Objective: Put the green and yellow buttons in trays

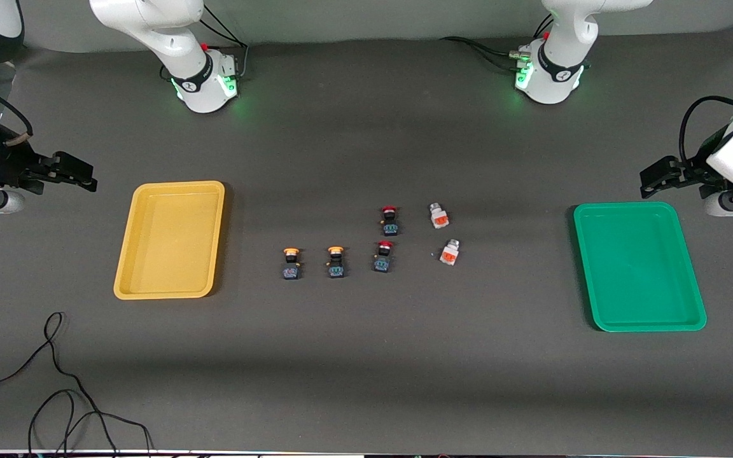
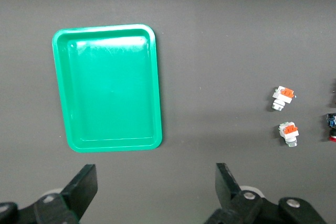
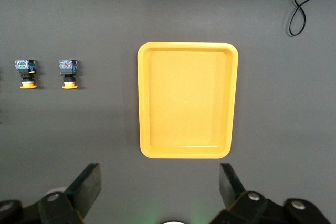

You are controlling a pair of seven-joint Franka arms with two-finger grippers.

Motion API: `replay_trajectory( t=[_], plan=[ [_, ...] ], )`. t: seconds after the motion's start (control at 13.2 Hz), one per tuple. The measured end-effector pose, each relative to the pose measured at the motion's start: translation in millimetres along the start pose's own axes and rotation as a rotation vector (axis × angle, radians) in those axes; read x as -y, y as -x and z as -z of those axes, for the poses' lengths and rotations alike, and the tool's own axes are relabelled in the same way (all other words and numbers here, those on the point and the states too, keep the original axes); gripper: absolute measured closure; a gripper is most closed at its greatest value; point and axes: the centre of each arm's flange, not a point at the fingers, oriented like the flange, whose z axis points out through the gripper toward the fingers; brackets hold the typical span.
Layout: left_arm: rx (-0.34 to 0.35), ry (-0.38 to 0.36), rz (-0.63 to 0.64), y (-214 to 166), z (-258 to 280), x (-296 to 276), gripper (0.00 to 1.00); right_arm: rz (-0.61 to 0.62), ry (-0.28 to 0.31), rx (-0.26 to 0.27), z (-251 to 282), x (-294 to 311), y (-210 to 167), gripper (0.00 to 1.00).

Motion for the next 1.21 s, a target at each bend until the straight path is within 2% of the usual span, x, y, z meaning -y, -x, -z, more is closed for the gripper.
replay_trajectory(
  t=[0.91, 1.21],
  plan=[
    [0.009, 0.000, -0.005, 1.0, -1.6, -2.8, 0.00, 0.000, 0.000, 0.002, -0.3, 0.2, 0.2, 0.00],
    [0.040, -0.001, -0.021, 9.5, -14.9, -51.1, 0.00, -0.006, 0.000, 0.005, -0.5, -1.6, 0.4, 0.00]
  ],
)
